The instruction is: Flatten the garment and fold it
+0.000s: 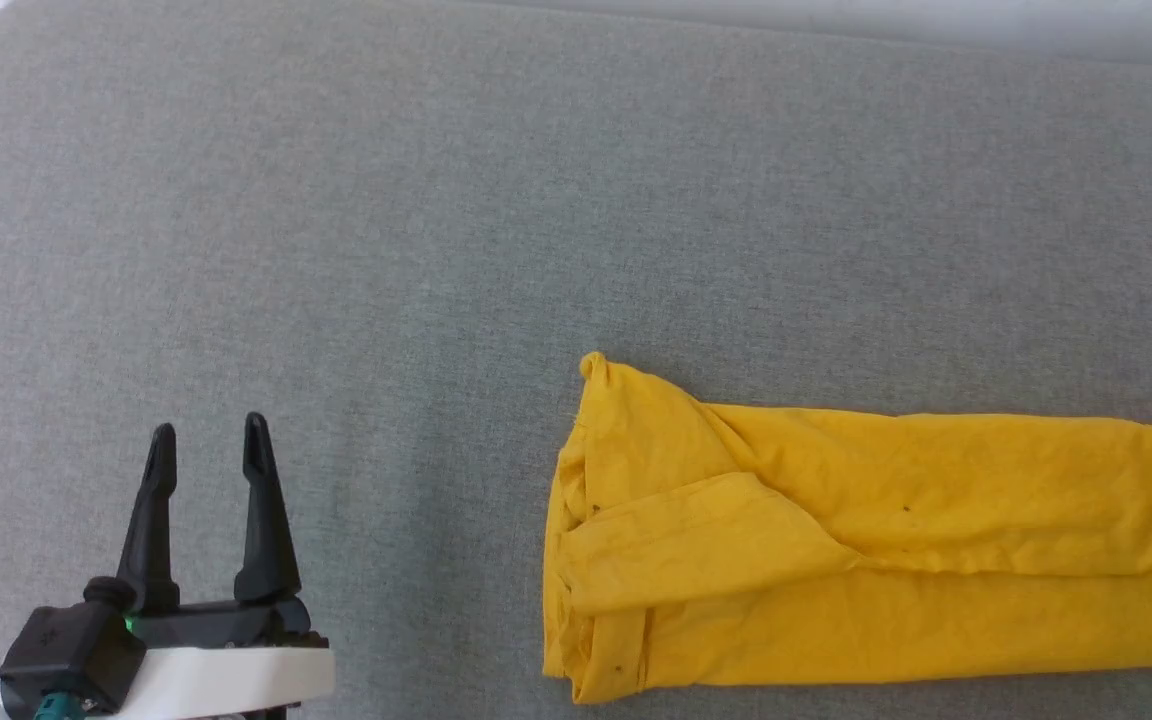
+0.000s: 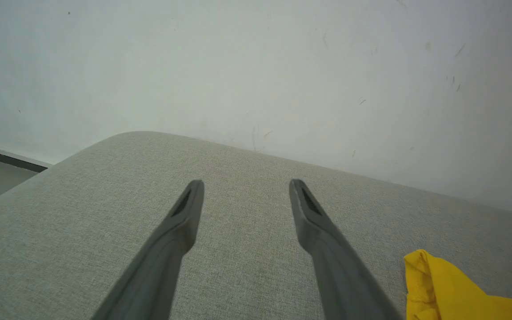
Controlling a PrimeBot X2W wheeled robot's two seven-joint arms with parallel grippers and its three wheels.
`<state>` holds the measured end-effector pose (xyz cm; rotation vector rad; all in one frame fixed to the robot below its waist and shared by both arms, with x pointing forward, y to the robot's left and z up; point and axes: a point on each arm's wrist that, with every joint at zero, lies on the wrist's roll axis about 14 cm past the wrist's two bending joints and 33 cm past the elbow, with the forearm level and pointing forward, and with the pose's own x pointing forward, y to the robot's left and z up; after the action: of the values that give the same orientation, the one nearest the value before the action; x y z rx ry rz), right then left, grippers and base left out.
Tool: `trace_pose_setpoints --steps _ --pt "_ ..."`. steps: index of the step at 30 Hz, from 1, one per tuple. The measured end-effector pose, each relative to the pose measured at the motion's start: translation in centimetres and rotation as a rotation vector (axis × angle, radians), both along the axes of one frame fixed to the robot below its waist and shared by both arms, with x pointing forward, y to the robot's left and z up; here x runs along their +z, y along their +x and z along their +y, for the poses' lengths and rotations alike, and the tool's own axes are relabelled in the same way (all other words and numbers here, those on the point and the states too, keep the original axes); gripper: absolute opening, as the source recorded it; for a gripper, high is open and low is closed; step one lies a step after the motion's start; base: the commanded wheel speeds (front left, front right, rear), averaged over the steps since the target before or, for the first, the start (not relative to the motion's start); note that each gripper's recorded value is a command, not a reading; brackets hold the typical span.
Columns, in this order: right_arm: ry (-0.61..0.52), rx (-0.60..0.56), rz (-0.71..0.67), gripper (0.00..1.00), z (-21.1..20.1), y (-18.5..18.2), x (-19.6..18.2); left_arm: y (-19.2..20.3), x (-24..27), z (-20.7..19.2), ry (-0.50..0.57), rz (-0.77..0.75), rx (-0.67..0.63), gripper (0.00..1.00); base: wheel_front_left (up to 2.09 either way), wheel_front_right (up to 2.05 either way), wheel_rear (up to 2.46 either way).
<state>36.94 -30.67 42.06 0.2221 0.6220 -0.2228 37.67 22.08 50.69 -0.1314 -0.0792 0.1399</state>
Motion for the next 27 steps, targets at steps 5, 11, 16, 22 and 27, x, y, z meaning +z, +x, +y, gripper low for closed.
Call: trace_pose_setpoints --steps 5,11,16,22,27 --pt "0.158 0.198 -0.017 0.00 7.5 0.8 1.5 -0.1 0.1 -0.3 -0.008 -0.004 -0.009 1.00 0.00 0.00 0.00" --pt "0.272 0.448 0.009 0.00 15.6 -0.2 3.1 -0.4 0.4 -0.4 -0.011 -0.014 -0.015 1.00 0.00 0.00 0.00" --pt "0.352 0.637 0.026 0.00 21.7 -1.2 3.7 -0.9 0.4 -0.3 -0.016 -0.011 -0.014 1.00 0.00 0.00 0.00" --pt "0.433 0.825 0.009 0.00 28.4 -1.7 4.8 -1.4 0.1 0.0 -0.026 -0.002 -0.004 1.00 0.00 0.00 0.00" --pt "0.443 0.926 0.006 0.00 32.0 -1.7 4.7 -1.9 -0.2 0.3 -0.030 0.009 0.007 1.00 0.00 0.00 0.00"
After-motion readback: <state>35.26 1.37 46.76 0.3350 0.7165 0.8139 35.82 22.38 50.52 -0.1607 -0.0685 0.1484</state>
